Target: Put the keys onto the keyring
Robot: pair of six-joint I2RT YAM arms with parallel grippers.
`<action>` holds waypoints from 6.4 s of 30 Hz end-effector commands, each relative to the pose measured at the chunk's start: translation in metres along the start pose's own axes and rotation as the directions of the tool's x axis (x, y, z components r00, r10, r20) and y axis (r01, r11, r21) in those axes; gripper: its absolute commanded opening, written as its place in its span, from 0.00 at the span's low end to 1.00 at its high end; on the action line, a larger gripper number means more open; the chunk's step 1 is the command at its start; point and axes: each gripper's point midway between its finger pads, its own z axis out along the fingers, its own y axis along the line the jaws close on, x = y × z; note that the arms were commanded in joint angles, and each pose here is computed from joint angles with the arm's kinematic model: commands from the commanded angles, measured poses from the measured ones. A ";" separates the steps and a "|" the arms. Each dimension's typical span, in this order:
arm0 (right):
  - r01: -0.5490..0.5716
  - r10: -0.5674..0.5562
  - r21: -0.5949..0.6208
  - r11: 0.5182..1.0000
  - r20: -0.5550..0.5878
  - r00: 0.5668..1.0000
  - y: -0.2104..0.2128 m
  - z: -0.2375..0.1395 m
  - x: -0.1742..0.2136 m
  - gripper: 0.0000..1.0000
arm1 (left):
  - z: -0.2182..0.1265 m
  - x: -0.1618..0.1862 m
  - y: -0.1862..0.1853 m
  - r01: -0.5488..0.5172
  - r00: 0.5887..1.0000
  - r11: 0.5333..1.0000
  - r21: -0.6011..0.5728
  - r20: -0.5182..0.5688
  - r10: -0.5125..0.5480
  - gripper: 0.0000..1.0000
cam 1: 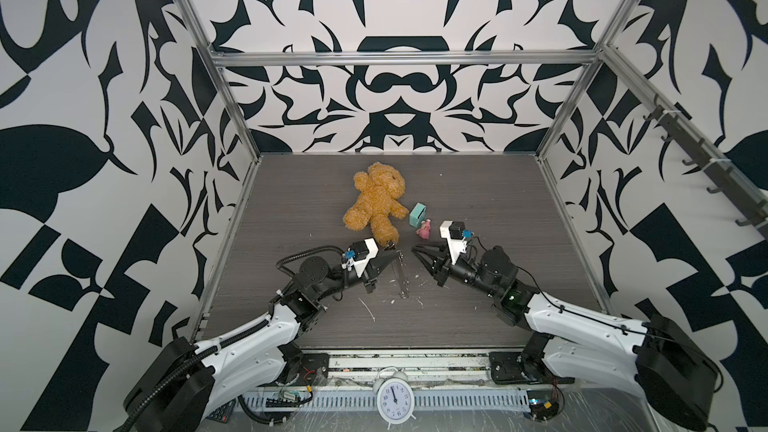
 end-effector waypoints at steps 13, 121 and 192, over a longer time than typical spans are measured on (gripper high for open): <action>0.197 -0.198 -0.061 0.979 -0.023 0.980 0.038 0.010 0.002 0.32 | 0.000 -0.018 0.000 -0.027 0.998 1.000 -0.001 0.052 0.027 0.00; 0.213 -0.210 -0.117 0.970 0.032 0.977 0.051 0.006 0.000 0.17 | 0.003 -0.023 -0.033 -0.040 0.994 0.977 0.208 0.104 0.019 0.00; 0.262 -0.260 0.201 0.944 -0.037 0.965 0.000 -0.006 -0.017 0.00 | 0.003 -0.017 -0.019 -0.082 0.995 0.990 0.112 0.064 0.075 0.26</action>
